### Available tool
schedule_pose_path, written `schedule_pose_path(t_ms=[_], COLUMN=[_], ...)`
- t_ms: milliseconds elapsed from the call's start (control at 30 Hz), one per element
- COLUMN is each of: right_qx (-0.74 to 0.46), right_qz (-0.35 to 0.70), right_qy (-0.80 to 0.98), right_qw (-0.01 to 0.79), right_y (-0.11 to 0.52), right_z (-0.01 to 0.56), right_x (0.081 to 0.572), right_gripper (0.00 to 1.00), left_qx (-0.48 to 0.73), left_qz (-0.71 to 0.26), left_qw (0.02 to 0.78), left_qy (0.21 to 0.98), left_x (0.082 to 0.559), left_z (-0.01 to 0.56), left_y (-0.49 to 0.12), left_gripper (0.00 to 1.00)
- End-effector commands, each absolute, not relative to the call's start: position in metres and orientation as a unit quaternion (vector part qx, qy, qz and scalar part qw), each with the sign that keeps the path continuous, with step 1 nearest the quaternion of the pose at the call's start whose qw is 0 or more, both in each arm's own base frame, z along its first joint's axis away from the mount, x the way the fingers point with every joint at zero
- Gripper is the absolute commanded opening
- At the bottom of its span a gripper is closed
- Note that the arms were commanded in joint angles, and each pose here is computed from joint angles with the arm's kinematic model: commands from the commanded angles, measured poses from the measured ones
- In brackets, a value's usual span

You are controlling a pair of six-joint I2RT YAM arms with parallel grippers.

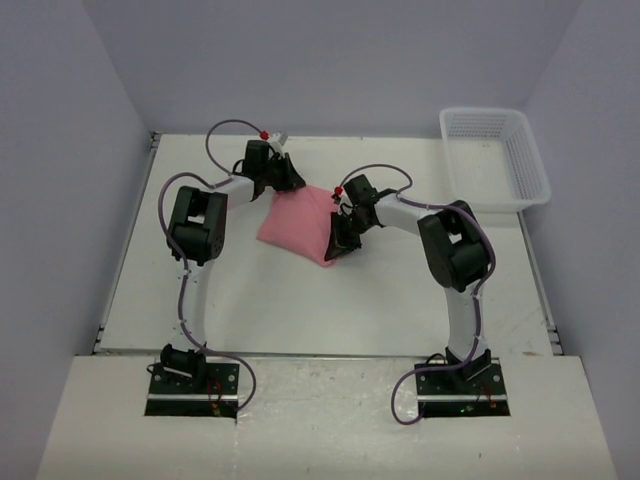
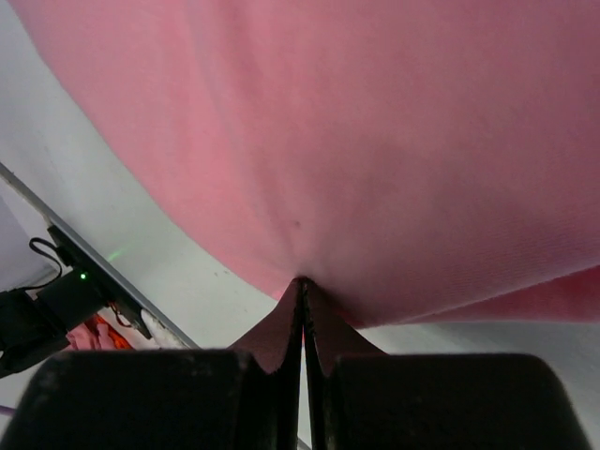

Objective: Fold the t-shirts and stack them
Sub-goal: Smooth out wrinkles on the folded tshirt

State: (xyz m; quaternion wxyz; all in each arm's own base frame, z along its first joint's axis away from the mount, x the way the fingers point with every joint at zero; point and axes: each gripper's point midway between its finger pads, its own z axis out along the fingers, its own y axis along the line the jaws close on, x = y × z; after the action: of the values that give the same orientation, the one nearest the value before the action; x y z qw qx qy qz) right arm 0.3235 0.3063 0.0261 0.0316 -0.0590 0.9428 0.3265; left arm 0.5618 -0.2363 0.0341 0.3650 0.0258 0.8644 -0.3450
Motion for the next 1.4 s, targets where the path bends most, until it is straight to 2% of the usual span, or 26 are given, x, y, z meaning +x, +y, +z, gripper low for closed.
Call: schedule_pose_path(t_ms=[0, 600, 767, 967, 1167, 1367], right_qx=[-0.048, 0.008, 0.040, 0.091, 0.100, 0.042], right_qz=[0.325, 0.291, 0.244, 0.203, 0.161, 0.171], right_qy=[0.944, 0.957, 0.969, 0.974, 0.980, 0.981], right_qw=[0.038, -0.001, 0.018, 0.044, 0.060, 0.080], right_y=[0.304, 0.274, 0.257, 0.242, 0.225, 0.225], right_z=[0.023, -0.024, -0.029, -0.026, -0.026, -0.019], right_x=[0.320, 0.257, 0.258, 0.262, 0.262, 0.263], right_gripper=[0.00, 0.00, 0.00, 0.00, 0.00, 0.00], left_qx=[0.029, 0.016, -0.013, -0.049, -0.039, -0.022], left_qz=[-0.367, -0.328, -0.313, -0.266, -0.251, -0.234], left_qw=[0.383, 0.370, 0.353, 0.318, 0.336, 0.369], left_qy=[0.847, 0.869, 0.881, 0.909, 0.907, 0.899], left_x=[0.575, 0.547, 0.524, 0.473, 0.453, 0.457], left_z=[0.046, 0.039, 0.028, 0.005, 0.022, 0.047], left_y=[-0.237, -0.217, -0.206, -0.181, -0.171, -0.164], left_gripper=[0.00, 0.00, 0.00, 0.00, 0.00, 0.00])
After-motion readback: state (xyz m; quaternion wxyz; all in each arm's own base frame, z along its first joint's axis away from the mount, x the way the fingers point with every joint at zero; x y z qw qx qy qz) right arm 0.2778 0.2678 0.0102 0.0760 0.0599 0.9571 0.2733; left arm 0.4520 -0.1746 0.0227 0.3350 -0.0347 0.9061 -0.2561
